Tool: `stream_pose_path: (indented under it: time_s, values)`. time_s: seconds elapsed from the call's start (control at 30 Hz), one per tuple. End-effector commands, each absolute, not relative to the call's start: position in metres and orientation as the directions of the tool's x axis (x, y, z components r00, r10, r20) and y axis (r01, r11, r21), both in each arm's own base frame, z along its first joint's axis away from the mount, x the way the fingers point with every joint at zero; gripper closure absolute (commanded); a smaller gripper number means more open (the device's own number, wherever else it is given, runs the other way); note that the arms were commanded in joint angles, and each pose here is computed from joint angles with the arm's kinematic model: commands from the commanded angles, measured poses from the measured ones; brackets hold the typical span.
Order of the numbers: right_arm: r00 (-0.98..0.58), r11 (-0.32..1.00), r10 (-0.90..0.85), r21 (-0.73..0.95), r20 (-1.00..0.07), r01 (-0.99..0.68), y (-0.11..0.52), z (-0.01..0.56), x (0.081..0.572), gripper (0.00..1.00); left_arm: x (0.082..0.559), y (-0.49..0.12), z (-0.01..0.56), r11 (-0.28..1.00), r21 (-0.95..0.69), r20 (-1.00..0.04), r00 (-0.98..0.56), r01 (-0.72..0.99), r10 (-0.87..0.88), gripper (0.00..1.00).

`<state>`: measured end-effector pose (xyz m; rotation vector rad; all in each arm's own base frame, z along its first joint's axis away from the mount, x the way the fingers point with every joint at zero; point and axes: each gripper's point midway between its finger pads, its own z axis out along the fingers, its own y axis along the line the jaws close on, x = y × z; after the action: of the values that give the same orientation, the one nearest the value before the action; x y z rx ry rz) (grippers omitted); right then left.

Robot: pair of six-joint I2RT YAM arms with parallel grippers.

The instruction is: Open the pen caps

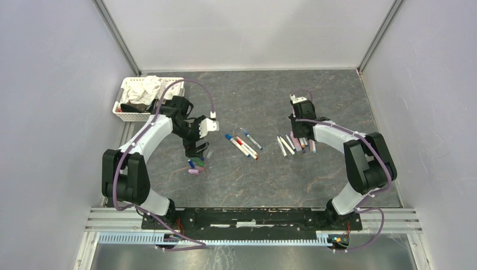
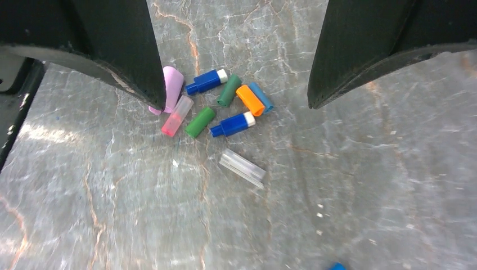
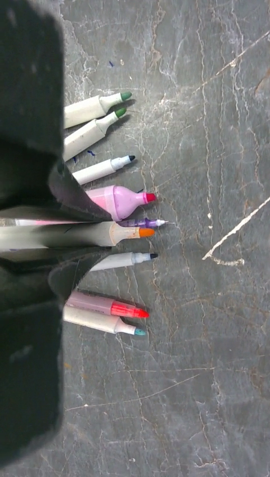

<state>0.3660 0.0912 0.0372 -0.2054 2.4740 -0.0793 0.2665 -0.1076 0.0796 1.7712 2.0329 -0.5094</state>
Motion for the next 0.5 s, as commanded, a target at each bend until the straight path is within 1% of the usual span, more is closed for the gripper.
stream_pose_path:
  time_s: [0.0,0.17,0.3,0.43,0.47]
  values:
    - [-0.753,0.983,-0.175,-0.150,-0.634,-0.102,0.083,0.044,0.378,0.72,0.279,-0.130,0.139,0.215,0.002,-0.632,-0.165,0.977,0.757,0.00]
    - [-0.744,0.987,-0.162,-0.121,-0.649,-0.109,0.088,0.052,0.379,0.65,0.299,-0.133,0.195,0.335,0.043,-0.666,-0.223,0.941,0.712,0.00]
    - [-0.715,0.990,-0.136,-0.065,-0.686,-0.126,0.099,0.071,0.381,0.63,0.313,-0.130,0.248,0.402,0.129,-0.708,-0.200,0.907,0.678,0.00]
    - [-0.670,0.980,-0.133,0.005,-0.730,-0.200,0.129,0.092,0.379,0.62,0.334,-0.123,0.294,0.563,0.245,-0.785,-0.179,0.789,0.592,0.00]
    - [-0.654,0.970,-0.150,0.017,-0.742,-0.242,0.144,0.098,0.377,0.59,0.336,-0.120,0.300,0.600,0.259,-0.800,-0.180,0.757,0.572,0.00]
